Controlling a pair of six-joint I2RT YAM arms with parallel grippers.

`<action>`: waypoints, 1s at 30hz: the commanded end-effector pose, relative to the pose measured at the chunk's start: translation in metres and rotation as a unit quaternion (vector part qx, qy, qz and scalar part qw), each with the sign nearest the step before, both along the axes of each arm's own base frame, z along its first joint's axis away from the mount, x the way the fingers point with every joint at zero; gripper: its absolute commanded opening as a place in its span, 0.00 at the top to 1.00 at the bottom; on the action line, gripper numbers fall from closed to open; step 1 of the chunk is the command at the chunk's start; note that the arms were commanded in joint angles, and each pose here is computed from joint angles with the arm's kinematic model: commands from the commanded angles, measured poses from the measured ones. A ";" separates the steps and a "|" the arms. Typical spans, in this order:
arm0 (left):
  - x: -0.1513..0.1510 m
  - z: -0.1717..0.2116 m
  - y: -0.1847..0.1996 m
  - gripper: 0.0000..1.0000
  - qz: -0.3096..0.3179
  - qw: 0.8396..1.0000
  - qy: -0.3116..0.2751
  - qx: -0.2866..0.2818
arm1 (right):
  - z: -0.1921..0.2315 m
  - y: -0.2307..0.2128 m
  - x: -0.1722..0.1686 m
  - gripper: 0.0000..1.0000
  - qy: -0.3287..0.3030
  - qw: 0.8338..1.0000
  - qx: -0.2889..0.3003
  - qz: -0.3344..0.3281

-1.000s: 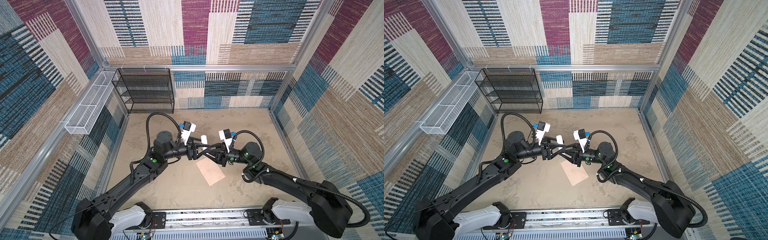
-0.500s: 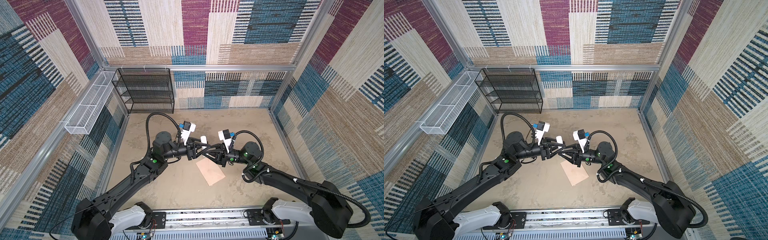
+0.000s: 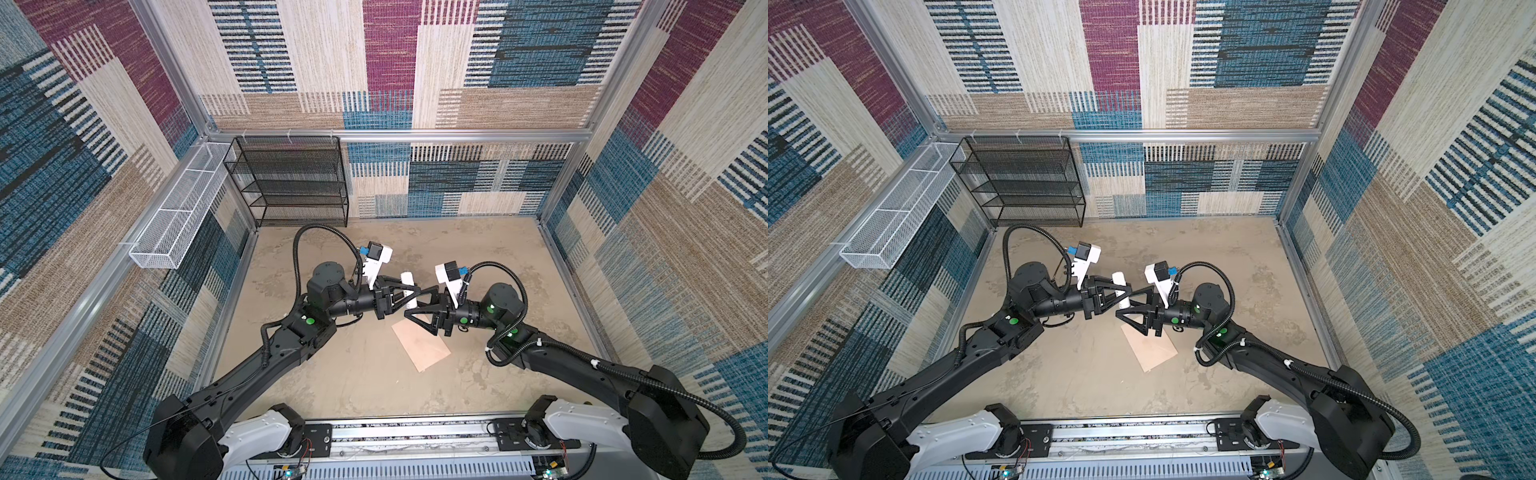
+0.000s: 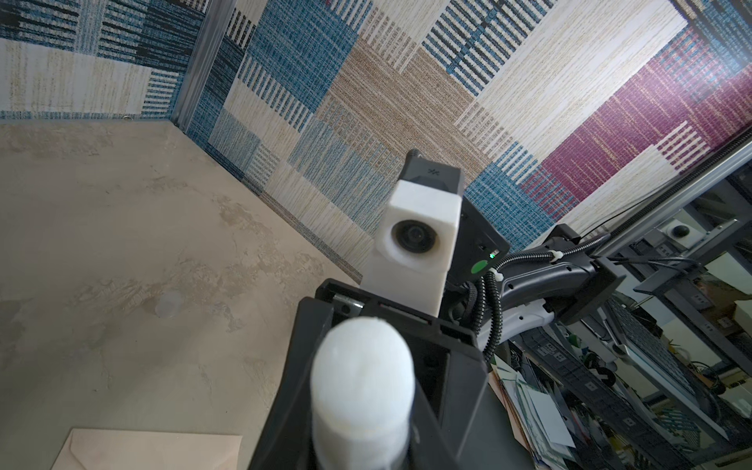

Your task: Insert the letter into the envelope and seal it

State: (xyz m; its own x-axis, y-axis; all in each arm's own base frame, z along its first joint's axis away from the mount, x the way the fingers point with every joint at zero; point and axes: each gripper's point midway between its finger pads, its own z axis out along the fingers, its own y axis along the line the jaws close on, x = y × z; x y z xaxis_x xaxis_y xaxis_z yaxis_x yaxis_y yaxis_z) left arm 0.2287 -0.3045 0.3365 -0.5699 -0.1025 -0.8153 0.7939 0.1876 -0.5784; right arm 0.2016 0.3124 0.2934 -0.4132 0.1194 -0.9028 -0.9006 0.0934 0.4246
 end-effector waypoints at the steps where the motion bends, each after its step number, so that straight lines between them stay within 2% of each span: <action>1: 0.000 0.008 0.001 0.97 0.000 1.000 -0.005 -0.007 | -0.008 -0.003 -0.006 0.36 -0.012 1.000 -0.013 0.006; 8: 0.001 0.006 -0.003 0.99 -0.011 1.000 0.007 -0.008 | -0.001 -0.004 -0.015 0.44 -0.031 0.999 -0.009 0.024; 13: 0.000 0.002 -0.005 1.00 -0.014 1.000 0.011 -0.007 | 0.008 -0.006 -0.015 0.46 -0.042 0.999 -0.003 0.020; 21: 0.001 0.000 -0.005 1.00 -0.012 1.000 0.013 -0.002 | 0.006 -0.006 -0.010 0.67 -0.032 0.999 -0.006 0.016; 30: 0.014 -0.018 0.000 1.00 0.033 0.999 0.024 0.034 | 0.010 -0.008 -0.001 0.78 -0.020 1.000 -0.001 -0.010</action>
State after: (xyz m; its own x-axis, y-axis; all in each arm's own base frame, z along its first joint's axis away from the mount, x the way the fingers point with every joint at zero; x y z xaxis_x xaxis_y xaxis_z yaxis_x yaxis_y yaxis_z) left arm 0.2342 -0.3083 0.3265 -0.6020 -0.0856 -0.7939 0.7684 0.2082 -0.6051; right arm 0.1963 0.3057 0.2878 -0.4091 0.0801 -0.9090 -0.9036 0.1033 0.4158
